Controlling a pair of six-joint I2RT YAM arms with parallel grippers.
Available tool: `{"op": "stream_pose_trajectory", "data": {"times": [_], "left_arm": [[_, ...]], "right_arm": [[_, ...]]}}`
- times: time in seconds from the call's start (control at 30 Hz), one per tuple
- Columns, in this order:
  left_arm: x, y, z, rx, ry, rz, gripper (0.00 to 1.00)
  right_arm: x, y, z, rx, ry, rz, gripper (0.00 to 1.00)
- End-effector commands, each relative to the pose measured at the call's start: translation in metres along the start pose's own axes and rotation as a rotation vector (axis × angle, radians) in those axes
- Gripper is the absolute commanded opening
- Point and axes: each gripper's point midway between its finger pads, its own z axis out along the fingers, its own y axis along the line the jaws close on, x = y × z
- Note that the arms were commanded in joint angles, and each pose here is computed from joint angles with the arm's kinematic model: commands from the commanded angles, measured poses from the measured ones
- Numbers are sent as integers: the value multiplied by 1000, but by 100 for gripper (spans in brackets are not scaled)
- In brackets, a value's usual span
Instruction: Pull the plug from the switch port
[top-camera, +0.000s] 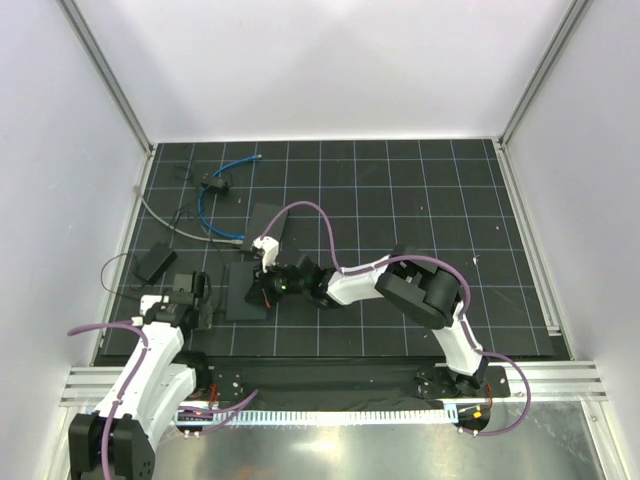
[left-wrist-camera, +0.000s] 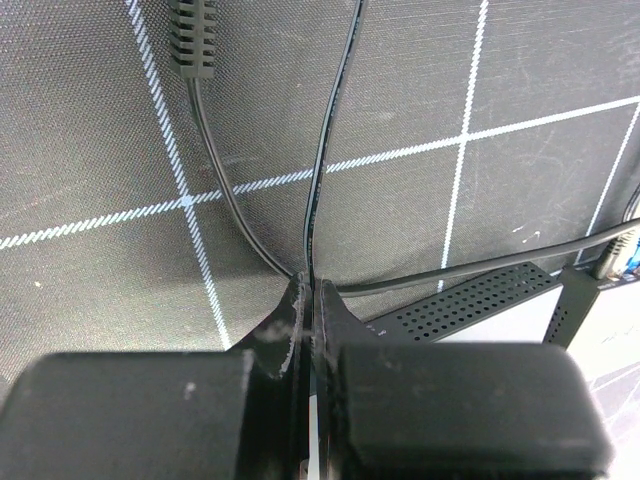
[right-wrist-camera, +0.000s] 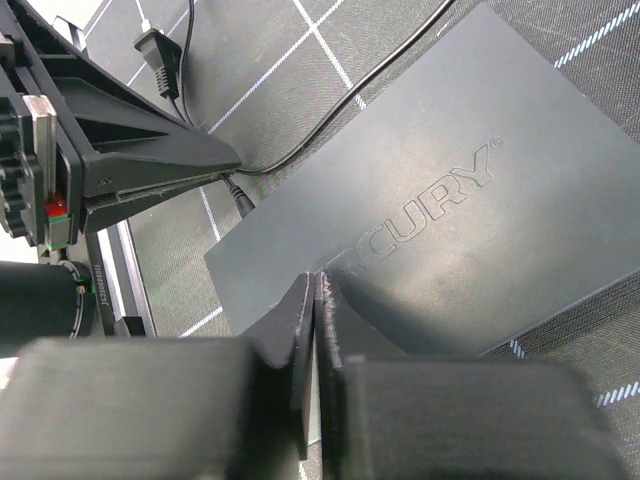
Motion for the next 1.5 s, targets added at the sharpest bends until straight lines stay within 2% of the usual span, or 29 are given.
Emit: {"op": "stream_pose_trajectory", "data": {"times": [0.0, 0.17, 0.3, 0.53, 0.63, 0.77, 0.83, 0.93, 1.17, 1.47], "left_arm": [[-9, 3, 3, -20, -50, 2, 0], [-2, 2, 6, -25, -14, 28, 0], [-1, 1, 5, -23, -6, 44, 0], [2, 4, 6, -17, 7, 29, 0], [2, 6, 6, -18, 7, 24, 0], [3, 6, 5, -8, 12, 5, 0], [4, 6, 5, 3, 17, -9, 0], [5, 9, 6, 3, 22, -26, 0], [6, 11, 6, 17, 27, -58, 0], [8, 13, 8, 10, 37, -83, 0]], "right_arm": [[59, -42, -10, 155, 188, 9, 12], [46, -44, -4, 220, 260, -147, 31], [33, -28, 3, 209, 267, -267, 41], [29, -27, 8, 252, 290, -328, 43], [22, -28, 12, 269, 276, -348, 51], [10, -35, 15, 371, 240, -354, 54], [13, -35, 15, 406, 221, -346, 60], [17, -35, 17, 446, 199, -344, 64], [28, -48, 18, 537, 166, -288, 64], [44, -54, 25, 578, 170, -245, 69]]}}
